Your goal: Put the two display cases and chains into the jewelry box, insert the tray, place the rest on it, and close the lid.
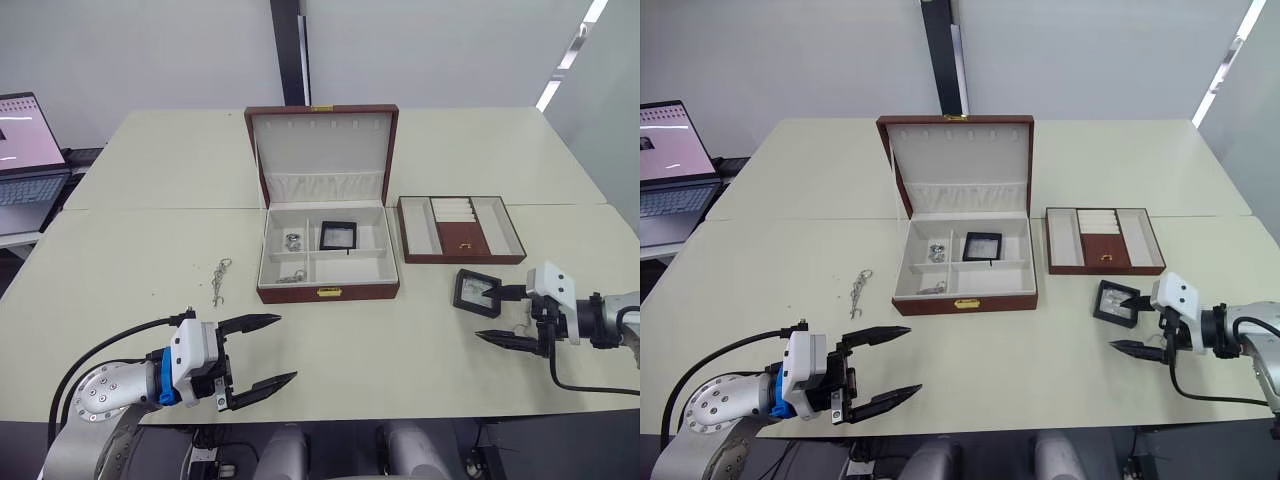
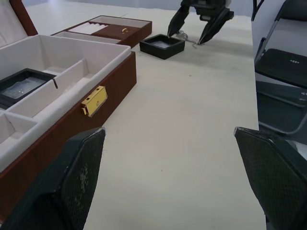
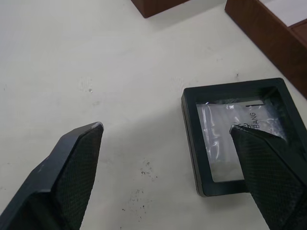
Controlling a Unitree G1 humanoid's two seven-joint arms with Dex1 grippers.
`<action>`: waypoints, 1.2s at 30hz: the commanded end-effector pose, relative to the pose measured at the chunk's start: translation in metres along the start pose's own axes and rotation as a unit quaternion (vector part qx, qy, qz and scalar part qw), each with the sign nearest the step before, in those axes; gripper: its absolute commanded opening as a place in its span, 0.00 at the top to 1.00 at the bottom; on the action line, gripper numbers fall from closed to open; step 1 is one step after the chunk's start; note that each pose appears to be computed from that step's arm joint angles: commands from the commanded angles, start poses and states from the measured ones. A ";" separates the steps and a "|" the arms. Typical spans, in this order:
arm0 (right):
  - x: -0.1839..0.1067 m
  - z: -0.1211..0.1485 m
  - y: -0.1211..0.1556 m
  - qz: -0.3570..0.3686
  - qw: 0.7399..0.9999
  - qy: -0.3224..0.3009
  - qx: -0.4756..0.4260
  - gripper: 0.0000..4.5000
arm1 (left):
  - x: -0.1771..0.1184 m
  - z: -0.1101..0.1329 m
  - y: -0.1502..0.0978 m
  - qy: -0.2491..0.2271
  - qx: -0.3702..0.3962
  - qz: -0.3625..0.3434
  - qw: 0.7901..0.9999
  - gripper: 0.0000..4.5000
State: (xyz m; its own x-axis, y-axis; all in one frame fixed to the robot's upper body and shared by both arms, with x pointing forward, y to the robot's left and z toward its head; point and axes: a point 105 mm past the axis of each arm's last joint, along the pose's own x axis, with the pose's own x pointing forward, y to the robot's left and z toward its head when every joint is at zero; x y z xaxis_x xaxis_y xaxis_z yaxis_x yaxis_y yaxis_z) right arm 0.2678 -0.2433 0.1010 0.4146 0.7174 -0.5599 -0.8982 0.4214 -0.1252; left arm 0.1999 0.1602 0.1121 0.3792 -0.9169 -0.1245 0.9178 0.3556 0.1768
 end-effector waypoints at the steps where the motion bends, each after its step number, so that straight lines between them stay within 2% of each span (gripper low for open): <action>1: 0.001 0.007 -0.006 -0.011 1.000 -0.006 -0.022 0.00 | 0.002 0.005 -0.003 -0.012 0.017 -0.005 1.000 0.01; 6: 0.005 0.001 -0.007 -0.017 1.000 -0.002 -0.023 0.00 | 0.003 0.000 -0.004 -0.009 0.029 -0.007 1.000 0.01; 8: 0.005 0.000 -0.008 -0.020 0.999 0.000 -0.025 0.09 | 0.003 -0.001 -0.003 -0.011 0.028 -0.001 1.000 0.00; 13: 0.005 -0.006 -0.010 -0.029 0.999 0.009 -0.032 0.45 | 0.003 -0.004 0.000 -0.012 0.025 0.005 1.000 0.00; 23: 0.006 -0.006 -0.014 -0.045 0.998 0.007 -0.041 0.99 | 0.003 -0.005 0.003 -0.018 0.028 0.020 0.999 0.00; 30: 0.003 0.004 -0.015 -0.042 0.998 -0.009 -0.045 1.00 | 0.003 -0.004 0.005 -0.024 0.029 0.028 0.999 0.00; 33: 0.001 0.018 -0.011 -0.030 0.998 -0.031 -0.044 1.00 | 0.003 -0.002 0.007 -0.030 0.025 0.042 0.998 0.00; 36: 0.000 0.046 -0.006 -0.006 0.997 -0.055 -0.053 1.00 | 0.002 0.000 0.011 -0.038 0.018 0.065 0.997 0.00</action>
State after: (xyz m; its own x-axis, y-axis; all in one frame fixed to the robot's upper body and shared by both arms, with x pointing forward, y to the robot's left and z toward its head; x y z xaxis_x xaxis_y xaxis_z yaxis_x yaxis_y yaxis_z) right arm 0.2793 -0.2279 0.1117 0.4321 0.7440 -0.5097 -0.8985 0.4039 -0.1721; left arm 0.2099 0.1621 0.1041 0.4678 -0.8818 -0.0595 0.8708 0.4484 0.2017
